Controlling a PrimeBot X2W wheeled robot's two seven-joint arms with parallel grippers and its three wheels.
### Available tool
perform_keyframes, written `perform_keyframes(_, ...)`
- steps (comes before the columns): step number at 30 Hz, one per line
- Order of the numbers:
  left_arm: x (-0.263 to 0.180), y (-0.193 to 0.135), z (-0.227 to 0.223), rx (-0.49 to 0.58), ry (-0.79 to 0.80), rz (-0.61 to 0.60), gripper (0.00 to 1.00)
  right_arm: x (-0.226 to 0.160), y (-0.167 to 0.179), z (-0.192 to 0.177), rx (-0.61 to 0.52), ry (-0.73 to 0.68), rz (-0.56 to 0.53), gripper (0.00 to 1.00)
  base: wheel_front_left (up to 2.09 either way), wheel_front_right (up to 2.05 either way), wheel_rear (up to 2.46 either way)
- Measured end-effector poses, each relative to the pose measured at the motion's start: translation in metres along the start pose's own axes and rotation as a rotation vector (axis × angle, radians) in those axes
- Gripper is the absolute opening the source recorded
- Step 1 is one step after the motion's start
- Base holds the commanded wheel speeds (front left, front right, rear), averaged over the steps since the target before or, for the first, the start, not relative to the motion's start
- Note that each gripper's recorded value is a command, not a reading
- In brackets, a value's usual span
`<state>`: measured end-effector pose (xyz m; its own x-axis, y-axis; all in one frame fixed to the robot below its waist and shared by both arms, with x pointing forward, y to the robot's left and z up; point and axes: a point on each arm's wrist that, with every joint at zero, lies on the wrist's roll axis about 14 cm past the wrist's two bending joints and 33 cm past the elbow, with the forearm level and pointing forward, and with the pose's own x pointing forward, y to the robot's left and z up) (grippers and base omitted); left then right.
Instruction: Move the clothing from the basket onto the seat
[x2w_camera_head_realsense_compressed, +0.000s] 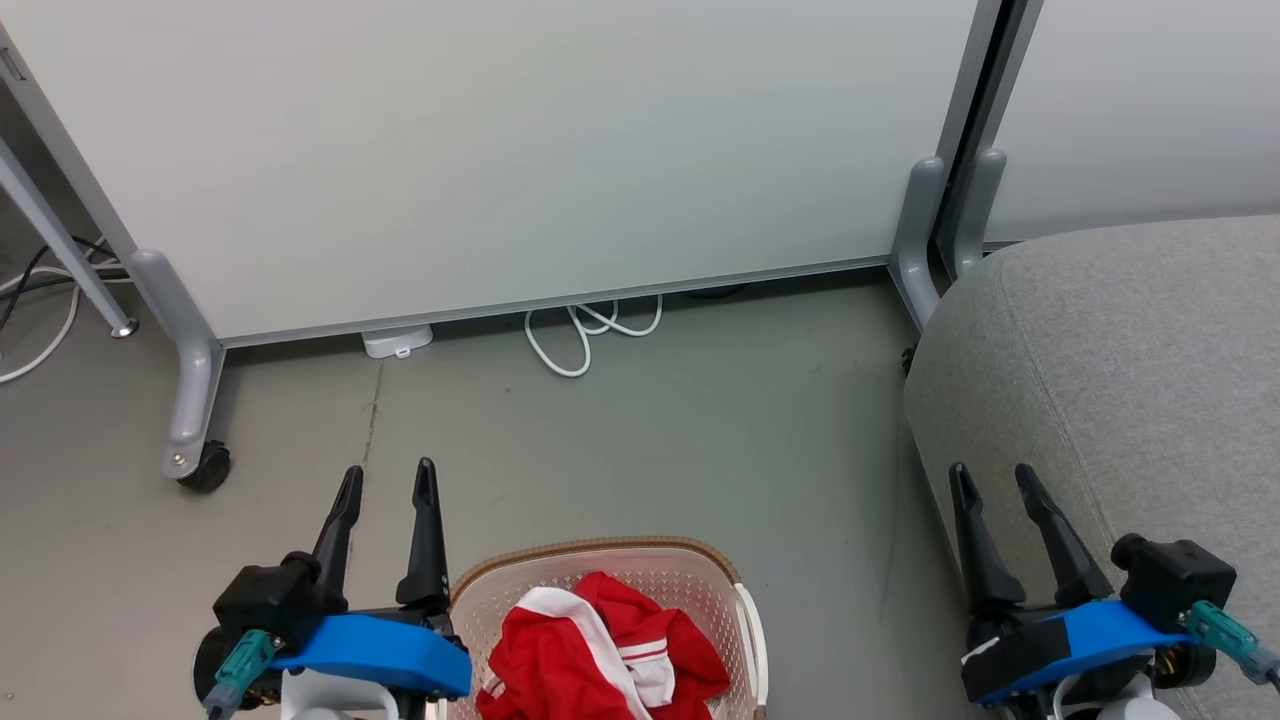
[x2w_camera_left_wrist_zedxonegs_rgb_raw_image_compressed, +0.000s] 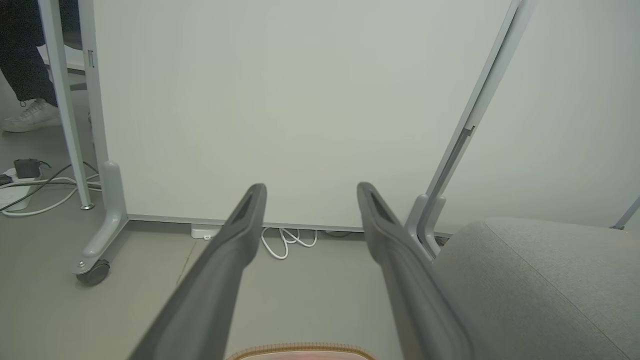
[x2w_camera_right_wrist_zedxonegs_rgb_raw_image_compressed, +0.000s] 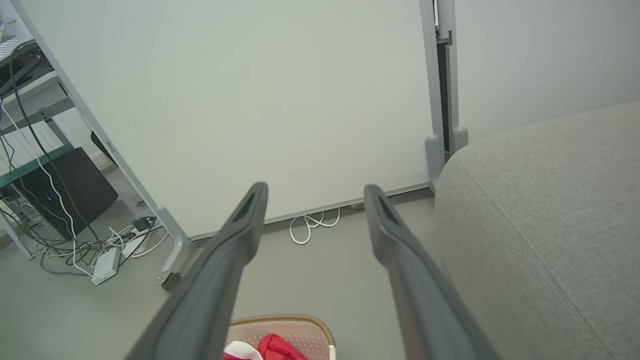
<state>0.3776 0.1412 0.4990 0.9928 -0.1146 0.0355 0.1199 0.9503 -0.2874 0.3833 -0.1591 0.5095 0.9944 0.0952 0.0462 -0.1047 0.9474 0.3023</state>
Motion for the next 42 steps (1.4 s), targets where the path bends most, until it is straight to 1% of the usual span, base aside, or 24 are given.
perform_keyframes(24,-0.002,-0.012,0.0,0.146,-0.019,-0.054,1.0,-0.001,0.009,0.002,-0.163,-0.01,0.045,1.0,0.0,0.0,0.0)
perform_keyframes(38,-0.003,-0.009,-0.001,0.145,-0.016,-0.047,1.0,-0.001,0.009,0.0,-0.16,-0.006,0.046,1.0,0.0,0.0,0.0)
perform_keyframes(42,-0.001,-0.007,-0.011,0.14,0.014,-0.041,1.0,0.002,0.008,-0.002,-0.159,0.001,0.045,1.0,0.0,0.0,0.0)
